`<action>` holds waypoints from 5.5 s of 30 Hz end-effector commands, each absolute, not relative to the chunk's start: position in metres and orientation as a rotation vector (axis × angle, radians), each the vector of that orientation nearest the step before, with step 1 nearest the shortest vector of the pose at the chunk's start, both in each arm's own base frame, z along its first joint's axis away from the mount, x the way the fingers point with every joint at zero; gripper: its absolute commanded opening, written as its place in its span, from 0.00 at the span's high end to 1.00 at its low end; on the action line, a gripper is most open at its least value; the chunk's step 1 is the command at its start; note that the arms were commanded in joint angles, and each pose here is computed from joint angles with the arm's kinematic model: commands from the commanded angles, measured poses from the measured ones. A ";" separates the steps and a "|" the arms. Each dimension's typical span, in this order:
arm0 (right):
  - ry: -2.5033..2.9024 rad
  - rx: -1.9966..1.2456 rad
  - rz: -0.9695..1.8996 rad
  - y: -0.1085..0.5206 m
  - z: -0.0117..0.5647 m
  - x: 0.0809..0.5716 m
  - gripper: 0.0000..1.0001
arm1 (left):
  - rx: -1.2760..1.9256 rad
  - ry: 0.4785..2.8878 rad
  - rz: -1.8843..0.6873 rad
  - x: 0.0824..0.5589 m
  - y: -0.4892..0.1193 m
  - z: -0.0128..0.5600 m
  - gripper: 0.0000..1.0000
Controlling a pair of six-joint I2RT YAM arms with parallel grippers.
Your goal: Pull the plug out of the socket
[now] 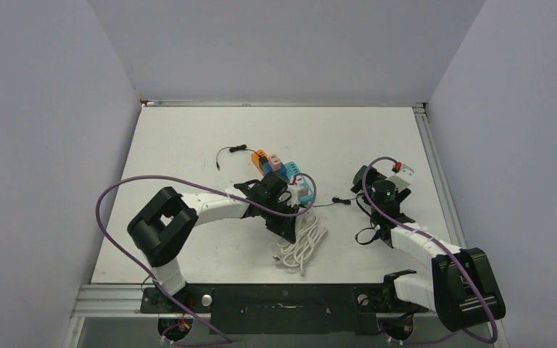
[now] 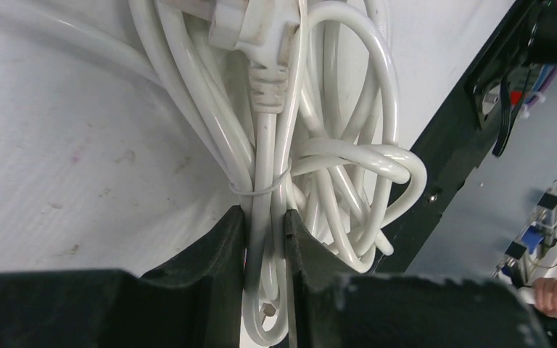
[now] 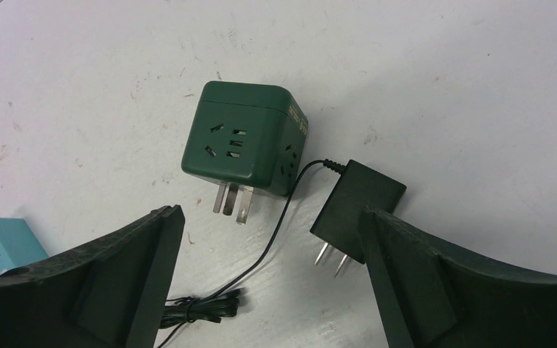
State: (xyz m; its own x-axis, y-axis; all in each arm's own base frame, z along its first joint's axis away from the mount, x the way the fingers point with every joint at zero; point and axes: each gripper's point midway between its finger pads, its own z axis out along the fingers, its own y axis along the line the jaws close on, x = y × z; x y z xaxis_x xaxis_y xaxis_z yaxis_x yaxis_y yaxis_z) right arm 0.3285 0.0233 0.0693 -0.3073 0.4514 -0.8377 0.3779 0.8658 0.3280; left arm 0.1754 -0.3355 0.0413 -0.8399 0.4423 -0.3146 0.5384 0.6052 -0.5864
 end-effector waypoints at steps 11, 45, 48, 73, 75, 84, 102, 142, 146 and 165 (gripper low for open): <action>1.773 0.517 0.201 0.034 0.111 0.335 0.02 | 0.880 2.391 -0.836 0.211 -0.333 0.111 0.21; 1.961 -0.410 0.465 0.334 0.155 0.386 0.18 | -0.203 2.376 -1.049 0.396 -0.215 0.127 0.25; 1.987 -0.412 0.438 0.337 0.144 0.388 0.19 | -0.212 2.382 -1.050 0.397 -0.216 0.124 0.27; 1.985 -0.414 0.239 0.317 0.123 0.364 0.92 | -0.244 2.420 -1.195 0.387 -0.237 0.106 0.48; 1.984 -0.410 0.250 0.312 0.123 0.356 0.93 | -0.230 2.402 -1.242 0.386 -0.245 0.109 0.48; 1.977 -0.408 0.279 0.304 0.125 0.337 0.94 | -0.182 2.387 -1.339 0.373 -0.267 0.112 0.48; 1.984 -0.387 0.252 0.300 0.118 0.338 0.79 | -0.137 2.514 -1.257 0.360 -0.282 0.076 0.56; 1.930 -0.249 0.239 0.274 0.133 0.351 0.58 | -0.040 2.677 -1.059 0.338 -0.290 0.040 0.76; 1.943 -0.238 0.232 0.273 0.129 0.354 0.61 | -0.034 2.678 -1.064 0.337 -0.292 0.040 0.76; 2.017 -0.063 0.364 0.240 0.112 0.370 0.87 | -0.051 2.701 -1.078 0.334 -0.293 0.030 0.77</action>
